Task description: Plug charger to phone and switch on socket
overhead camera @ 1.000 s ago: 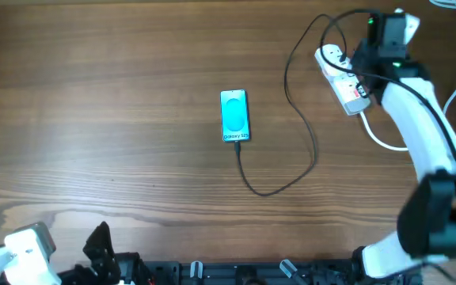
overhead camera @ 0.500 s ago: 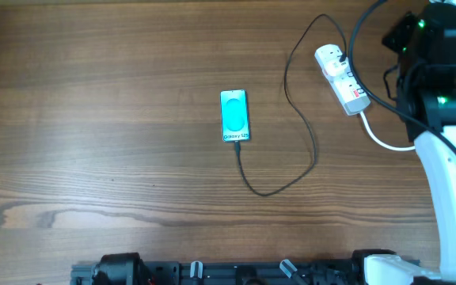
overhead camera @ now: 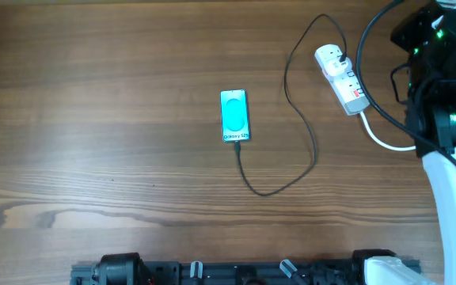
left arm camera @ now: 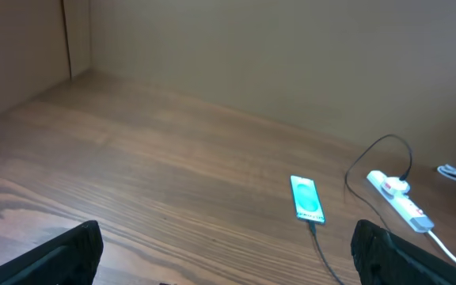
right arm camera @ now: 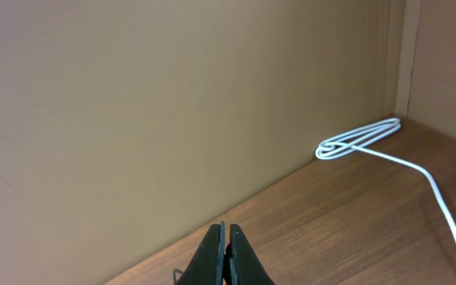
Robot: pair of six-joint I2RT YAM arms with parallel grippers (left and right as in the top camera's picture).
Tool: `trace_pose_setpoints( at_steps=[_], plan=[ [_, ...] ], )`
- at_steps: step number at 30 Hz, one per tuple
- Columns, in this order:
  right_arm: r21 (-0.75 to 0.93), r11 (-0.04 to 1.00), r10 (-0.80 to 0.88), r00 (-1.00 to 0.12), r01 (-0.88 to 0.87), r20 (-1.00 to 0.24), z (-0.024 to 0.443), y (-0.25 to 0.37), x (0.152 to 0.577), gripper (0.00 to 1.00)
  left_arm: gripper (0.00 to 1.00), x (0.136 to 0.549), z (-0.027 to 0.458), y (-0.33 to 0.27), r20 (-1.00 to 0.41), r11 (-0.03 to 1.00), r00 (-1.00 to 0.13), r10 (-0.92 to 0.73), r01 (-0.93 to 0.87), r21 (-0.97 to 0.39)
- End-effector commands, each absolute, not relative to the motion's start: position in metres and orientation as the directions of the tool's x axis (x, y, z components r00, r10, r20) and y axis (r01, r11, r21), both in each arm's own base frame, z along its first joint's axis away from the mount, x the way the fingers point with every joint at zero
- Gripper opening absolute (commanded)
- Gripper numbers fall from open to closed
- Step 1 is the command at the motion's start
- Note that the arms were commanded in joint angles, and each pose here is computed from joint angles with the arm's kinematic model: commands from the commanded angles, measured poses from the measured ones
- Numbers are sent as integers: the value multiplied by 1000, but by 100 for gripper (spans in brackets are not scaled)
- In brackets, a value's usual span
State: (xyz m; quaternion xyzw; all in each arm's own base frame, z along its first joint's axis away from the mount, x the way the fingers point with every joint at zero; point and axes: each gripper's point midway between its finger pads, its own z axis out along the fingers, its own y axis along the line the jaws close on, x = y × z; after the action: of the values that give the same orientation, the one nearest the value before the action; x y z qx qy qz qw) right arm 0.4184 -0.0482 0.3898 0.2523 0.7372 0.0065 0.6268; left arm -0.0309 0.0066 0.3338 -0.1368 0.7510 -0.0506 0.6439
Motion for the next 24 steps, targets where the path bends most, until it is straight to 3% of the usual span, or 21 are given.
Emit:
trace_pose_setpoints(
  at_steps=[1, 9, 14, 24],
  plan=[
    [359, 876, 386, -23, 322, -922, 421, -45, 394, 5, 100, -38, 332, 6, -960, 961, -101, -260, -127, -247],
    [381, 875, 388, 39, 297, -921, 448, -46, 366, 5, 100, -32, 329, 8, -958, 959, -117, -261, -142, -244],
    [389, 875, 390, 58, 289, -919, 455, -46, 358, 5, 100, -27, 342, 9, -964, 960, -65, -258, -129, -249],
    [401, 889, 398, 63, 220, -915, 466, -35, 350, 5, 100, 30, 360, 11, -966, 960, 8, -259, -110, -258]
  ],
)
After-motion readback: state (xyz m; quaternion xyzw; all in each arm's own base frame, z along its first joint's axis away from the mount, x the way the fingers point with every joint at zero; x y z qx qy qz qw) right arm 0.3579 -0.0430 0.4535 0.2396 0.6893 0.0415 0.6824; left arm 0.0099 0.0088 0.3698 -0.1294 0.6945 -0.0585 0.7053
